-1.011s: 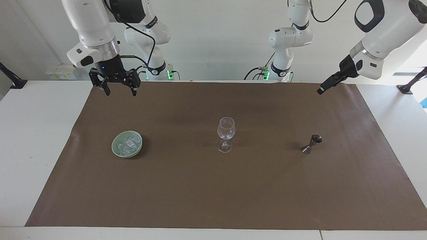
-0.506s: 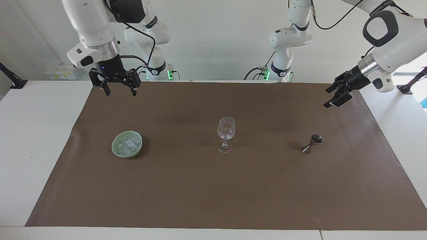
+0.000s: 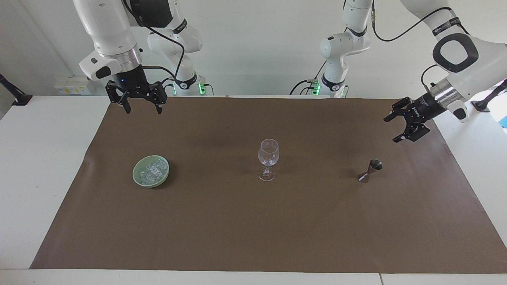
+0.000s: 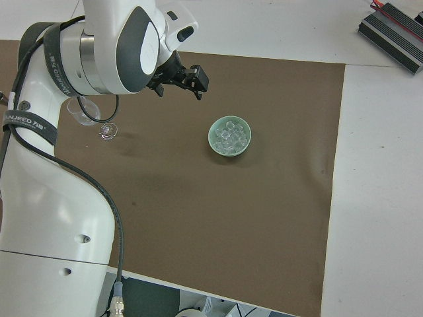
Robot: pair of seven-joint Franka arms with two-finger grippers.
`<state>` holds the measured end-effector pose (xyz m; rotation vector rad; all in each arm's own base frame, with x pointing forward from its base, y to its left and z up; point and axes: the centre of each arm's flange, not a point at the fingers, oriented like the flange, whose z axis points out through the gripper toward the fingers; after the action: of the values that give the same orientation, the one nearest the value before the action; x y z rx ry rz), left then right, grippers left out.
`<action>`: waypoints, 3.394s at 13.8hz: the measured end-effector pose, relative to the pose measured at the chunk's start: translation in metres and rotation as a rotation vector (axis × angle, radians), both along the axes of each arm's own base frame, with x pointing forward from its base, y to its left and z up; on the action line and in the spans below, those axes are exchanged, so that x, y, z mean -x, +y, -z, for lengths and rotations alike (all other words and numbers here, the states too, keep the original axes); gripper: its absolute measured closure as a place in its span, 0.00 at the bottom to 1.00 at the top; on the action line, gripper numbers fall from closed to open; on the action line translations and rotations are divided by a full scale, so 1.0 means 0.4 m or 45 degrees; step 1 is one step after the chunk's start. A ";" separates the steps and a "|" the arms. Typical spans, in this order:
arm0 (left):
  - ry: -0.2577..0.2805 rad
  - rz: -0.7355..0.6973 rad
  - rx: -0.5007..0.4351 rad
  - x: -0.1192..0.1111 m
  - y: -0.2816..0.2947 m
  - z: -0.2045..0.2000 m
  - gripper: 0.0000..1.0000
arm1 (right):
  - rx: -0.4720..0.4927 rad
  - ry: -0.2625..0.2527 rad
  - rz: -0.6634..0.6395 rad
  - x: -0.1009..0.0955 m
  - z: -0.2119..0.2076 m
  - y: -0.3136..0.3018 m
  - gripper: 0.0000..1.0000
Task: Pour wine and add ice with both arms
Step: 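Move the open left gripper toward the small silver metal cup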
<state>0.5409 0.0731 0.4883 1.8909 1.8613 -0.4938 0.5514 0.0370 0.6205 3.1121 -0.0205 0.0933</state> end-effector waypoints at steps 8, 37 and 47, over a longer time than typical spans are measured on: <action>0.011 -0.464 0.291 0.055 0.106 0.189 0.00 | 0.000 0.000 0.000 0.000 0.000 0.000 0.00; -0.219 -1.075 0.774 0.139 -0.013 0.601 0.00 | 0.000 0.000 0.000 0.000 0.000 0.000 0.00; -0.224 -1.075 0.780 0.137 -0.055 0.628 0.28 | 0.000 0.000 0.000 0.000 0.000 0.000 0.00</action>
<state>0.4862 0.0513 0.2371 0.6478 1.8852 -0.4915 0.5514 0.0370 0.6205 3.1121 -0.0205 0.0932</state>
